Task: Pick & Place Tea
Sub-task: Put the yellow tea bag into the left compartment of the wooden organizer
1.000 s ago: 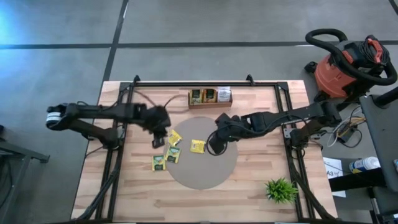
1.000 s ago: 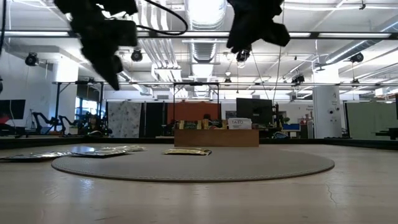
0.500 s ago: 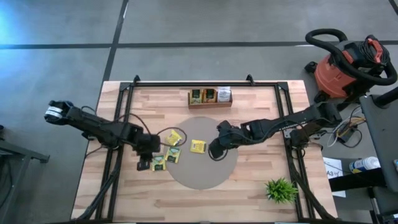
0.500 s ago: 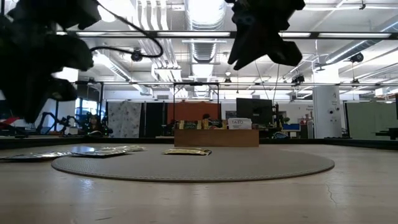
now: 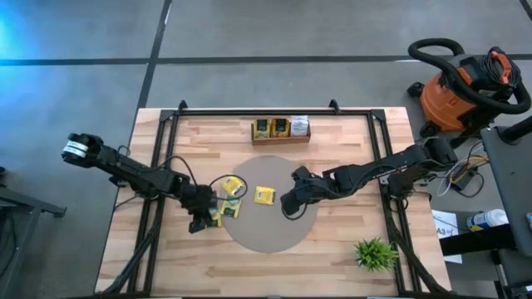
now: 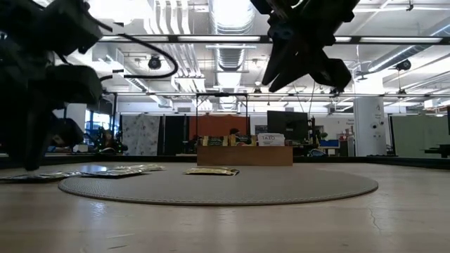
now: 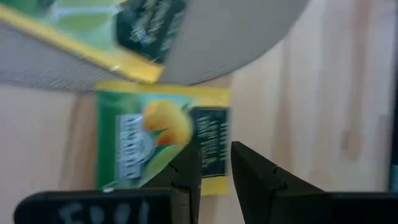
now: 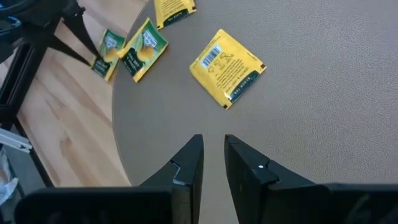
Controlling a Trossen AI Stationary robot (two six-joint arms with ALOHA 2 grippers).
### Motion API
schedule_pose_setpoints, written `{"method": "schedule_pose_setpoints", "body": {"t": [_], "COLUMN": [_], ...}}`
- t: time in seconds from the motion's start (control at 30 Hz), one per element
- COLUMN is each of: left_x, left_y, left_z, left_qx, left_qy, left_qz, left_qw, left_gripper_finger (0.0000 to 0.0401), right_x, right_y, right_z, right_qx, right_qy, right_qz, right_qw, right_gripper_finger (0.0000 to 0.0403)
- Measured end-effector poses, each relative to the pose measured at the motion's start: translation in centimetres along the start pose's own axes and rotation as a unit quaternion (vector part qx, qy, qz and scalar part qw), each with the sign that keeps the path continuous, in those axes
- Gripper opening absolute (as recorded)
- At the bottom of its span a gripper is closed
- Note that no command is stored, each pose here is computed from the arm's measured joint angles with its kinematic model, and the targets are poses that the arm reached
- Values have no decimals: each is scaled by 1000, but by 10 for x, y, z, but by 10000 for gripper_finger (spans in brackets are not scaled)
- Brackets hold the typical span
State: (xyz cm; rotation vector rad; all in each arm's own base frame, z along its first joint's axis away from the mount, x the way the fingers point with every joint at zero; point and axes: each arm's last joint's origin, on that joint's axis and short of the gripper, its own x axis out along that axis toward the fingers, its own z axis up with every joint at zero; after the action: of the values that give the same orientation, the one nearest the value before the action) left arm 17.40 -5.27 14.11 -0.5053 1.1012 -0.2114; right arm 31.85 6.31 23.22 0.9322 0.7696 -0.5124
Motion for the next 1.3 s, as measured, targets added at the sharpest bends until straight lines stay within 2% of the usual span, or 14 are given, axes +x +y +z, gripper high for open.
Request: {"method": "schedule_pose_setpoints", "body": {"t": [0.17, 0.33, 0.5, 0.7, 0.93, 1.07, 1.17, 1.3], "left_x": [6, 11, 12, 8, 8, 9, 6, -1], "left_y": [7, 17, 28, 40, 41, 38, 32, 28], "left_z": [-5, -3, 0, 0, -1, 6, 16, 18], "left_qx": [-6, -48, -109, -202, -333, -382, -389, -388], "left_qy": [0, -28, -61, -81, -116, -169, -212, -229], "left_qz": [36, 108, 173, 216, 218, 180, 138, 111], "left_qw": [999, 993, 977, 952, 910, 891, 886, 886], "left_gripper_finger": [80, 80, 80, 80, 80, 80, 80, 80], "right_x": [2, 2, 1, -1, -1, -1, -1, 0], "right_y": [-3, -3, -2, 0, -1, -3, -4, -6], "right_z": [-1, 3, 8, 14, 20, 24, 27, 28], "right_qx": [-6, -13, -9, -12, 19, 38, 43, 44], "right_qy": [-2, -13, -37, -54, -83, -113, -123, -124], "right_qz": [-5, -8, -14, -15, -25, -36, -41, -44], "right_qw": [1000, 1000, 999, 998, 996, 992, 991, 990], "right_gripper_finger": [63, 63, 63, 63, 63, 63, 63, 63]}}
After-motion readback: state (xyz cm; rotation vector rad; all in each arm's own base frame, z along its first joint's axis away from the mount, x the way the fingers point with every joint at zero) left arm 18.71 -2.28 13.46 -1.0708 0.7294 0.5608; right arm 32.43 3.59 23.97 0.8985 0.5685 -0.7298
